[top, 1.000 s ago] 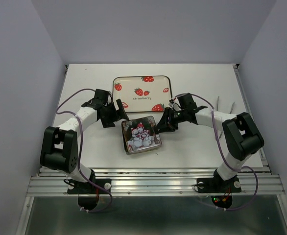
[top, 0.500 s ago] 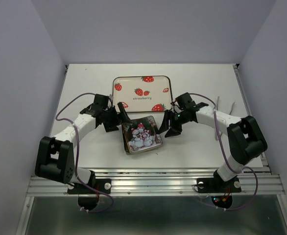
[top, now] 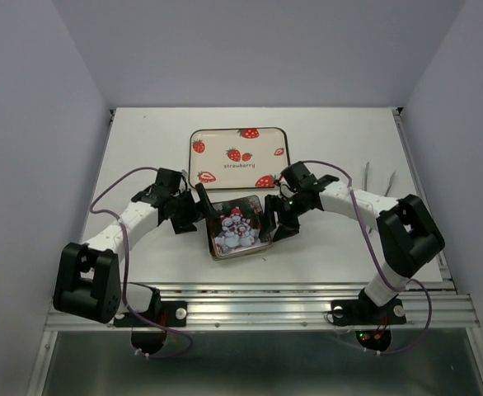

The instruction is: Pack the cookies

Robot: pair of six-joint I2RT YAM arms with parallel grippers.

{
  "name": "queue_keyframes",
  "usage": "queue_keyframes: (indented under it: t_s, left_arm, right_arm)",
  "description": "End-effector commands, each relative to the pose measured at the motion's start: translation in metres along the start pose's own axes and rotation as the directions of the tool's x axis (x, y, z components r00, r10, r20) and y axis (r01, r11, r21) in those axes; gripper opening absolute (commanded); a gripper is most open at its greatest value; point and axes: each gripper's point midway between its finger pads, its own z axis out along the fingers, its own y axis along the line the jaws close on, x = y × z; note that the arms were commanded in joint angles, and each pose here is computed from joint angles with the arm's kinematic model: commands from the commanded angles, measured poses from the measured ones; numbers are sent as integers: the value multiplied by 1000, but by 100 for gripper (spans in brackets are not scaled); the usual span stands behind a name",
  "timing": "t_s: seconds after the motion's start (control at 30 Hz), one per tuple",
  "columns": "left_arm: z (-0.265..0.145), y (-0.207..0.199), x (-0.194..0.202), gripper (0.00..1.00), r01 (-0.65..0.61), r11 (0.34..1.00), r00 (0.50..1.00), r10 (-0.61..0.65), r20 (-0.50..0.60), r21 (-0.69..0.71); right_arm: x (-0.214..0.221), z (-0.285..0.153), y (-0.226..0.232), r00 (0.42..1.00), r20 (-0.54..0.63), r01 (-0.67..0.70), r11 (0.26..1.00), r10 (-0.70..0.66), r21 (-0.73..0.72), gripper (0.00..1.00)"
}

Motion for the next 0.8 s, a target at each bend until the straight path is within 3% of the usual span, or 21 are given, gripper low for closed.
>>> queue_keyframes:
  t_s: [0.0, 0.5, 0.77]
  left_arm:
    - [-6, -3, 9, 98, -1, 1000, 1000, 1, 9, 20]
    - [2, -13, 14, 98, 3, 999, 1000, -3, 1, 52]
    - [-3, -13, 10, 92, 2, 1000, 1000, -3, 21, 31]
  right_arm:
    - [-11, -4, 15, 997, 30, 67, 998, -67, -2, 63]
    - [-13, -3, 40, 989, 8, 145, 987, -145, -62, 63]
    - [-15, 1, 33, 986, -4, 166, 986, -167, -31, 62]
